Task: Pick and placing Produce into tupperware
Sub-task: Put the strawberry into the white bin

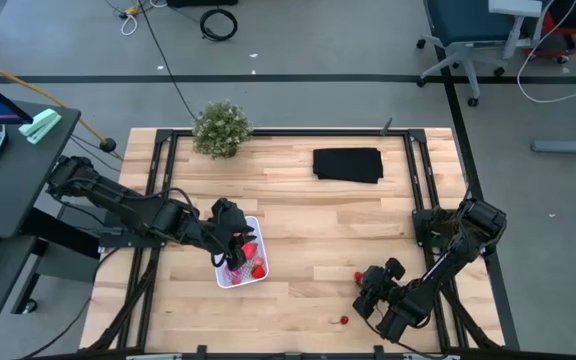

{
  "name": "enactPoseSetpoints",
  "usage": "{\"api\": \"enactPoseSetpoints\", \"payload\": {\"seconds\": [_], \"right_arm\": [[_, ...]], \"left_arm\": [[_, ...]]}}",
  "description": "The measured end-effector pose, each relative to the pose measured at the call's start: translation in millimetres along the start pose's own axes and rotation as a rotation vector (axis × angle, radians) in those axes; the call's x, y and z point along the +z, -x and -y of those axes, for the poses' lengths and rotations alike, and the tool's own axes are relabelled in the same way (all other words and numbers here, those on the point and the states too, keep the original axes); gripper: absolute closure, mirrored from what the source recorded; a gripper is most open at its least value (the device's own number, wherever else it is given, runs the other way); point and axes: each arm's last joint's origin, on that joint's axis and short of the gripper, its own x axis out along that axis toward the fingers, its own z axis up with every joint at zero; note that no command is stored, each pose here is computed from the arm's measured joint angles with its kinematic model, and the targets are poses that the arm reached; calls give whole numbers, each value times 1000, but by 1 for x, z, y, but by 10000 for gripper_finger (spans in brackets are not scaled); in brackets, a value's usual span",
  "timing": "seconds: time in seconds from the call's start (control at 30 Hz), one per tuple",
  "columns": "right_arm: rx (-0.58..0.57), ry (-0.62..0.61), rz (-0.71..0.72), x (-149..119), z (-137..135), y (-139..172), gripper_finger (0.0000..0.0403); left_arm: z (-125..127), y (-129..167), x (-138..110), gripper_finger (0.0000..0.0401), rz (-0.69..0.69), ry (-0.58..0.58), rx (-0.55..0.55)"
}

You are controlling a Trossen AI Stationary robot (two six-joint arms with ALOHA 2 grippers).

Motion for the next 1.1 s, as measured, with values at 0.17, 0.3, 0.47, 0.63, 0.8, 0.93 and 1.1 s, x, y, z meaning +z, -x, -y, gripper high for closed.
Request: {"api": "enactPoseSetpoints", "payload": {"seconds": [0.17,0.3,0.47,0.63,0.8,0.93,1.1], "right_arm": [[1,0,18,2,-1,-1,245],[-1,32,22,3,-1,-2,251],[-10,34,26,7,-1,-5,251],[-26,48,28,13,-2,-9,246],[-41,35,19,18,-2,-14,249],[-36,25,8,19,-3,-14,262],[-31,18,-22,18,-4,-14,275]], "left_arm": [[0,0,0,294,0,0,1],[0,0,0,294,0,0,1],[0,0,0,294,0,0,0],[0,0,0,294,0,0,1],[0,0,0,294,0,1,0],[0,0,0,294,0,0,0],[0,0,0,294,0,0,0]]}}
